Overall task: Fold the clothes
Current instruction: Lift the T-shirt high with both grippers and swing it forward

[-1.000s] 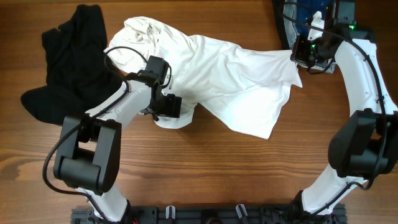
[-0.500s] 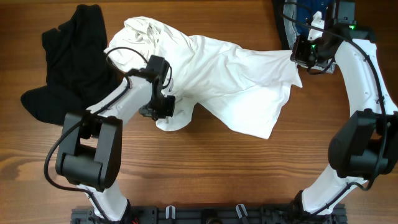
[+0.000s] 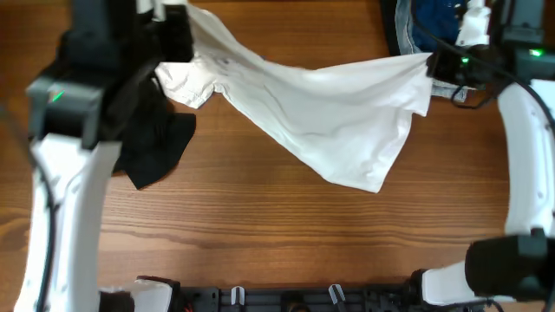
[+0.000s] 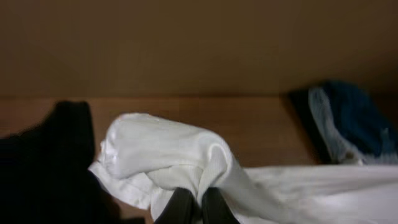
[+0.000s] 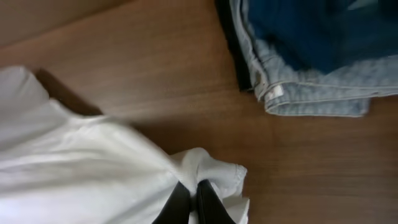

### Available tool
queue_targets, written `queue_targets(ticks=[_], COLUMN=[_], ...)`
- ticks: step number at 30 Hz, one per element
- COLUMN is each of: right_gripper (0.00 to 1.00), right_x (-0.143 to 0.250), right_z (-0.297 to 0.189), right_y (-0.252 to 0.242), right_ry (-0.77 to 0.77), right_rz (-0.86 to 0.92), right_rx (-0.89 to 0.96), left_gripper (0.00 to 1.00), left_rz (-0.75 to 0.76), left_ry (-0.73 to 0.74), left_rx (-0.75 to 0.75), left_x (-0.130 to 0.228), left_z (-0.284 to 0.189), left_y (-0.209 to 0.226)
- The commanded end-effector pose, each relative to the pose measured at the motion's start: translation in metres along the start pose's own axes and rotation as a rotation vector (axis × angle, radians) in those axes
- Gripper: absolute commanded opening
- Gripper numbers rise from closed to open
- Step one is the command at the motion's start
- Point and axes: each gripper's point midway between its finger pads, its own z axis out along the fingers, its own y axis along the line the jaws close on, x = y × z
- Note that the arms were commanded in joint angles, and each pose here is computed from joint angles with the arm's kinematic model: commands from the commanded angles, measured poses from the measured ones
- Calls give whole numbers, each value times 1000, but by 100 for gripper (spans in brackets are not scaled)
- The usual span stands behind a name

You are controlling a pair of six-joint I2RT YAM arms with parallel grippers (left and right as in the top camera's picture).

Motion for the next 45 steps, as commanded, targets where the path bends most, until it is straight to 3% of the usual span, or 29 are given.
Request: queue_targets(ticks=[1, 14, 19, 24, 35, 40, 45], right_gripper=[4, 4, 4, 4, 4, 4, 4], right_x=[-28, -37, -35, -44, -90, -126, -159], right_z=[-66, -225, -257, -249, -136, -79, -49], right_y=[6, 47, 58, 59, 59, 74, 92], right_ry=[-150, -413, -490, -490, -326, -355, -443], right_rz=[-31, -143, -168, -172, -195, -240, -260], right_rx=[-1, -5, -23, -35, -125, -165, -208], left_gripper=[4, 4, 4, 4, 4, 4, 4], left_rz=[-30, -34, -23, -21, 49, 58, 102], left_ry=[-110, -517, -582, -546, -412, -492, -639], left_rx=[-127, -112, -107, -141, -231, -273, -303], left_x=[-26, -91, -99, -101, -122, -150, -184], left_z=[-36, -207, -235, -214, -70, -20, -6], left_y=[27, 24, 22, 27, 39, 51, 59])
